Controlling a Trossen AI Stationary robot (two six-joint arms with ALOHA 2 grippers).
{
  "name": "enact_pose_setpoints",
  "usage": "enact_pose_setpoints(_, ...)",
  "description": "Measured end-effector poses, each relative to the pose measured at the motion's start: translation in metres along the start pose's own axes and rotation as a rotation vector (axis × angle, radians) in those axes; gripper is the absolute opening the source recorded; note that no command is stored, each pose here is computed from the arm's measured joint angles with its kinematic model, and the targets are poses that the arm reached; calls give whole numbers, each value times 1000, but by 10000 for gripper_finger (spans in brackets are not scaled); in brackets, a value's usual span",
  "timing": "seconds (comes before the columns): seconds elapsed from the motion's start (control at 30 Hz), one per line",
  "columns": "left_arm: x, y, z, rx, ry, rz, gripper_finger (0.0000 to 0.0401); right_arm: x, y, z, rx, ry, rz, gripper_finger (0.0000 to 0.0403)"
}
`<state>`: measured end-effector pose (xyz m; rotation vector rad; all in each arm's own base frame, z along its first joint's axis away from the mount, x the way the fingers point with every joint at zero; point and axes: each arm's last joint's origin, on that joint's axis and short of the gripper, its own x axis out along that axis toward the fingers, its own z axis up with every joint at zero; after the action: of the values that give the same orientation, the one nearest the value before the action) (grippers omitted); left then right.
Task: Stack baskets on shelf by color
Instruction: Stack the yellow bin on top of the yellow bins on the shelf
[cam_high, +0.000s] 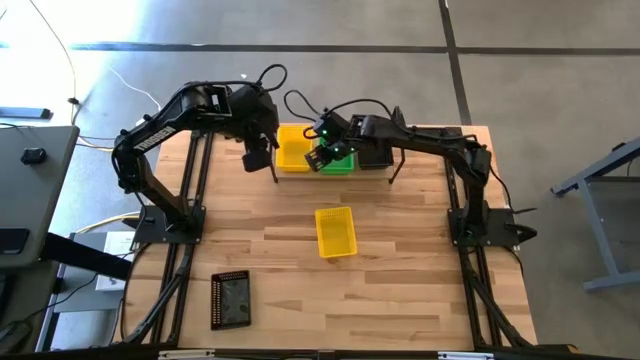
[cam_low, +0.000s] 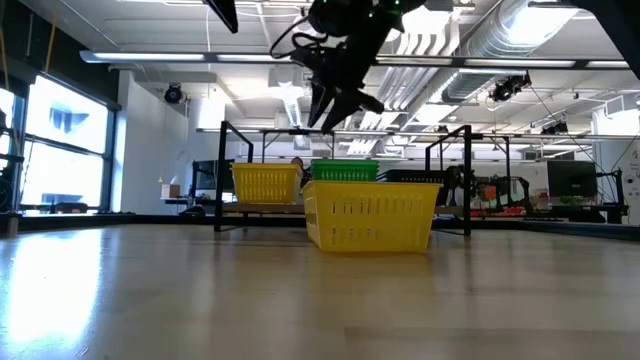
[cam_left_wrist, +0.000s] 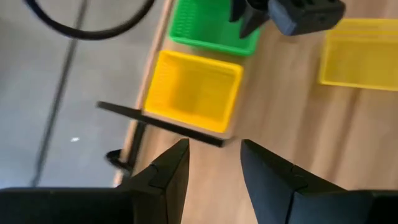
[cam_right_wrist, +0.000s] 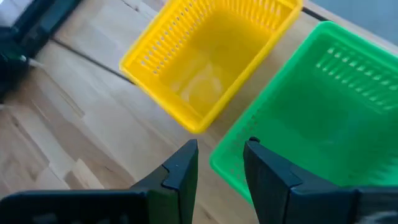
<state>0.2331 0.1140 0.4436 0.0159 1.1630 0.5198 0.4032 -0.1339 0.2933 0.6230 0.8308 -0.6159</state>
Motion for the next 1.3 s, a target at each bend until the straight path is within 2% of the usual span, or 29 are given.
enact_pose_setpoints(0.2, -3, -12, 1, 22, -19, -103, 133, -17, 5, -11, -60, 22, -69, 115)
enact_pose_setpoints(0.43, -8, -32, 3, 87, -39, -135, 133, -41, 1, -16, -86, 25, -146, 115)
enact_pose_setpoints(0.67, -14, -49, 8, 97, -102, -163, 133, -75, -8, -19, -90, -3, -224, 114)
enact_pose_setpoints(0.83, -18, -60, 10, 75, -125, -187, 133, -110, -14, -19, -86, -81, -239, 114)
enact_pose_setpoints(1.0, -19, -72, 14, 17, -155, -214, 133, -144, -20, -21, -113, -135, -203, 114)
enact_pose_setpoints(1.3, 0, -99, 26, -14, -81, -252, 148, -198, -34, -36, -165, -173, -172, 114)
